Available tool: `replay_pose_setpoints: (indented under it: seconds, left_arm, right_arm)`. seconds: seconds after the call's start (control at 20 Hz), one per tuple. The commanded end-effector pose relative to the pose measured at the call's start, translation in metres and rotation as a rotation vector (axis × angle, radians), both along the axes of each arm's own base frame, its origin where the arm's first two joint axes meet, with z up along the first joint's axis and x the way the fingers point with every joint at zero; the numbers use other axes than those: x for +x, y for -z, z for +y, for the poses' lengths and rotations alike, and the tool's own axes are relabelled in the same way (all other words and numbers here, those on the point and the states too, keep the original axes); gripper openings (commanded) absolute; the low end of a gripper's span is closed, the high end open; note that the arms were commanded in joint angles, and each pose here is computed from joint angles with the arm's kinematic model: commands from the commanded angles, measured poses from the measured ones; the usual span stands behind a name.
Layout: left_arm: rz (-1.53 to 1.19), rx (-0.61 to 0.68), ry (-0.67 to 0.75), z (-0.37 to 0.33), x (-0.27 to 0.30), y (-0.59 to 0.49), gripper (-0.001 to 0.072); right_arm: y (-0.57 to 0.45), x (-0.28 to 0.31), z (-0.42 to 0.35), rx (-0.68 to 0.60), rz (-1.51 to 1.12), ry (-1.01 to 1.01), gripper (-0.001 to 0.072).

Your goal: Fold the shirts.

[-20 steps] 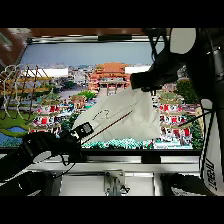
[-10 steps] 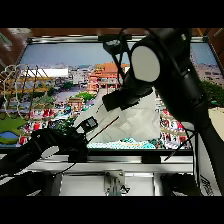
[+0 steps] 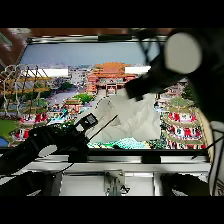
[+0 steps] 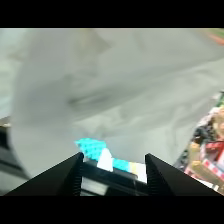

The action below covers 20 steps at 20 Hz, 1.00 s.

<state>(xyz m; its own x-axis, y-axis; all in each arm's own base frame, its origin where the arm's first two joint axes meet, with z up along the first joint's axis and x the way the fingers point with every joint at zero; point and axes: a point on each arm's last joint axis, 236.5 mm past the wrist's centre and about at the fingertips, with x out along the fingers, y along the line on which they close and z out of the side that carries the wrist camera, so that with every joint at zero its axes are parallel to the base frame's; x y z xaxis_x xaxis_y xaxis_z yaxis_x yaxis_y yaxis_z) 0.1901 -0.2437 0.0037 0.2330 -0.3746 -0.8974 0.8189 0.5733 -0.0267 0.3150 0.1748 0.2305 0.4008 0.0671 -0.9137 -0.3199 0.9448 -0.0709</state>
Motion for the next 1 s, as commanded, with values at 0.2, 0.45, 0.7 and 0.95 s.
replay_pose_setpoints:
  seconds: [0.2, 0.45, 0.7, 0.95]
  left_arm:
    - [-0.002, 0.083, 0.109, 0.016, -0.004, -0.007, 0.0037]
    - [0.006, 0.06, 0.057, 0.037, 0.021, -0.01, 0.0037]
    - [0.086, 0.056, 0.097, 0.061, 0.02, -0.005, 0.0036]
    - [0.148, 0.095, 0.141, 0.07, 0.003, -0.001, 0.0037]
  right_arm:
    - [-0.013, 0.062, -0.112, -0.063, -0.113, -0.246, 0.0509]
    - [0.014, 0.032, -0.047, 0.027, -0.05, -0.921, 0.051]
    - [0.047, 0.048, -0.03, 0.1, 0.015, -1.005, 0.051]
    - [0.074, 0.061, -0.016, 0.112, 0.023, -1.144, 0.0509]
